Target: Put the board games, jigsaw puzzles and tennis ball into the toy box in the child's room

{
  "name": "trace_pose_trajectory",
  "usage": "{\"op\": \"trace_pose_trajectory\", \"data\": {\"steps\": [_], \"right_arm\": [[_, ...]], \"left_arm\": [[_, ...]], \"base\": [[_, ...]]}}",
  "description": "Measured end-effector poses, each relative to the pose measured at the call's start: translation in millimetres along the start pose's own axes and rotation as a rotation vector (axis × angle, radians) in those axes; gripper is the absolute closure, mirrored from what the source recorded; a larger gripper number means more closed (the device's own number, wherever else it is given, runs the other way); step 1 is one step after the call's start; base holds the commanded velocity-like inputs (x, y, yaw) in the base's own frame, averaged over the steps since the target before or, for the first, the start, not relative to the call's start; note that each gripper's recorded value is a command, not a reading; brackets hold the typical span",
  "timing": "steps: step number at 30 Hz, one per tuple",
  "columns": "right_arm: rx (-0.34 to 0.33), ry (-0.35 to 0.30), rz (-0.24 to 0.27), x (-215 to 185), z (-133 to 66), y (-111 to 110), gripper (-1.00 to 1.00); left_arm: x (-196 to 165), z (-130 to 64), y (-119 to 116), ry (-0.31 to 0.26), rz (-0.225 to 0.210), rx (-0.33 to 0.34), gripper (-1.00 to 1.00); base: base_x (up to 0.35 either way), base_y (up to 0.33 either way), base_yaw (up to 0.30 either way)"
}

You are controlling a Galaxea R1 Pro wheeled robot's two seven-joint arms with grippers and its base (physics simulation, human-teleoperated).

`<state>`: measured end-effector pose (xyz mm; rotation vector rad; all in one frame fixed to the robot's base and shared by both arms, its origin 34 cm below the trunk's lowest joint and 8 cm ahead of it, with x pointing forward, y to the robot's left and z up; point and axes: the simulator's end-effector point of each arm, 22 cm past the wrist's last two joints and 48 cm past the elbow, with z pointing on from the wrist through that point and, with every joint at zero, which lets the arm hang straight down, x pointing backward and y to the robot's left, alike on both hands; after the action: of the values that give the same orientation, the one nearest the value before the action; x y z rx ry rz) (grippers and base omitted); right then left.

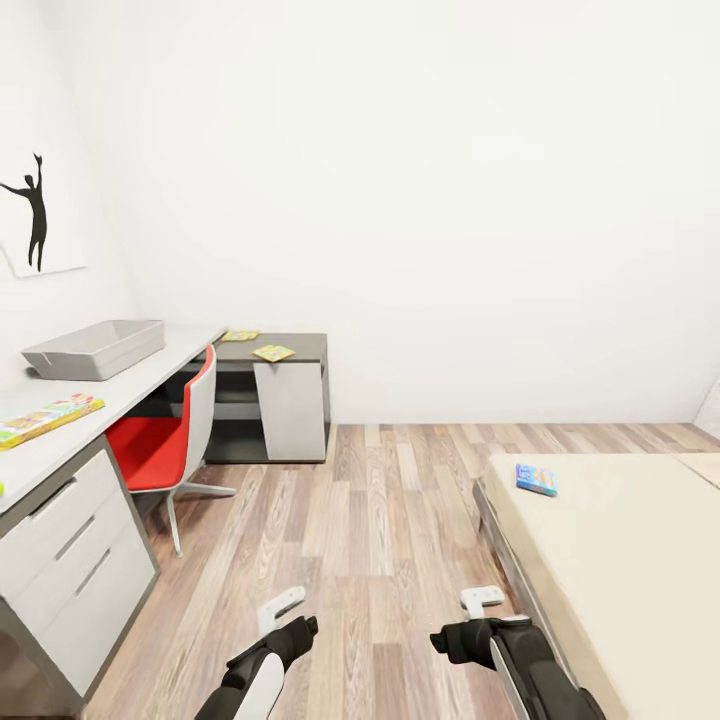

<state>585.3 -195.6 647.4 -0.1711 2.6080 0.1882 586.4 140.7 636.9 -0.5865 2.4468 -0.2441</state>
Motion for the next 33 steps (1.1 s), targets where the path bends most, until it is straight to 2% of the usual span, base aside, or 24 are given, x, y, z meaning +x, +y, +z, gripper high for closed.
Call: {"op": "trace_pose_trajectory", "data": {"steps": [13, 33], "right_arm": [[0.002, 0.001, -0.003, 0.7, -0.2, -0.9, -1.0], [0.001, 0.004, -0.005, 2.1, 0.3, -0.5, -1.0]], "left_arm": [[0.2, -0.3, 0.0, 0.0, 0.0, 0.0, -1.0], [0.2, -0.4, 0.2, -0.001, -0.001, 0.0, -1.0]], "base": [[-0.28, 0.0, 0.0], [-0.03, 0.0, 0.0]]}}
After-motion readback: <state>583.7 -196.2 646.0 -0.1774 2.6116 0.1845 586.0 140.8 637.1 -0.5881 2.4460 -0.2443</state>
